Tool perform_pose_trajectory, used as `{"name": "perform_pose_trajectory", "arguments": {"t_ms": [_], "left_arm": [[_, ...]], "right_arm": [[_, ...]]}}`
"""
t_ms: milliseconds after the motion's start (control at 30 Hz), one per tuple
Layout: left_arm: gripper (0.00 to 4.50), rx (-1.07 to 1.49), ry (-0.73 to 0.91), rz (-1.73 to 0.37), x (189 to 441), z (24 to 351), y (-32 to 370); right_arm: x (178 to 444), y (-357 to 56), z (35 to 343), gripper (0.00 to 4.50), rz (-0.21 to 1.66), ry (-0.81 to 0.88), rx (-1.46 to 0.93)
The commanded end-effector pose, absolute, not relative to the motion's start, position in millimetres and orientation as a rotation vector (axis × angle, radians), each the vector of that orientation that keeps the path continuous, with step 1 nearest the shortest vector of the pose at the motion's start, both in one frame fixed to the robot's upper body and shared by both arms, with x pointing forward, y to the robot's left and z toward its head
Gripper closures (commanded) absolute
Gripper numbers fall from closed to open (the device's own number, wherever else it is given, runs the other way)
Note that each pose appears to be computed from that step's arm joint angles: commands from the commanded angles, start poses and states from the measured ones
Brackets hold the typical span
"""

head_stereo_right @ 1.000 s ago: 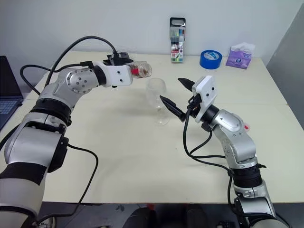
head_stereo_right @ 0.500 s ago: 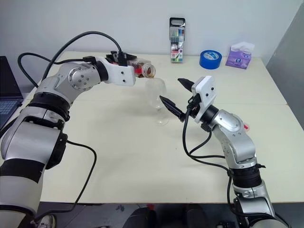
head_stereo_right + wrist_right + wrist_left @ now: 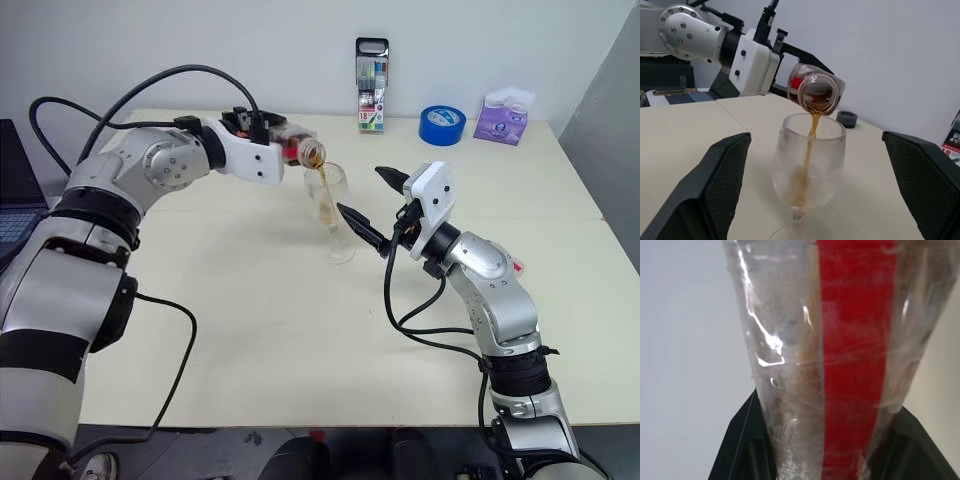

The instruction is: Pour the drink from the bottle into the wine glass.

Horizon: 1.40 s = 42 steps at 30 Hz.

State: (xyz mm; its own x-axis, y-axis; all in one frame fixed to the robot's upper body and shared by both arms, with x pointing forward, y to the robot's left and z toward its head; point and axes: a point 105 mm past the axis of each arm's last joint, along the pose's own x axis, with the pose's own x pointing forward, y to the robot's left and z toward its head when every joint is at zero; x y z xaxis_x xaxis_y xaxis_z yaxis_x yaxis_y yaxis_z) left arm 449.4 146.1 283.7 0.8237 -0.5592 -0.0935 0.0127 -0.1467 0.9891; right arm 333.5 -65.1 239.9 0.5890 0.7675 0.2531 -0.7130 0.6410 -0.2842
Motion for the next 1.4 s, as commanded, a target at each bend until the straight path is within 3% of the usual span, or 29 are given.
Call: {"name": "perform_pose_trajectory", "arguments": {"t_ms": [33,1400], "left_arm": [[2.76,1.674,-0.496,-0.448,447,313,148],[2.76,1.777,-0.524,-0.396,448,324,148]], "right_arm": [[326,-62,253,0.00,0.879,-0.436,-0.160],[329,-62,256,0.00,0.895,-0.440,-0.173]]}}
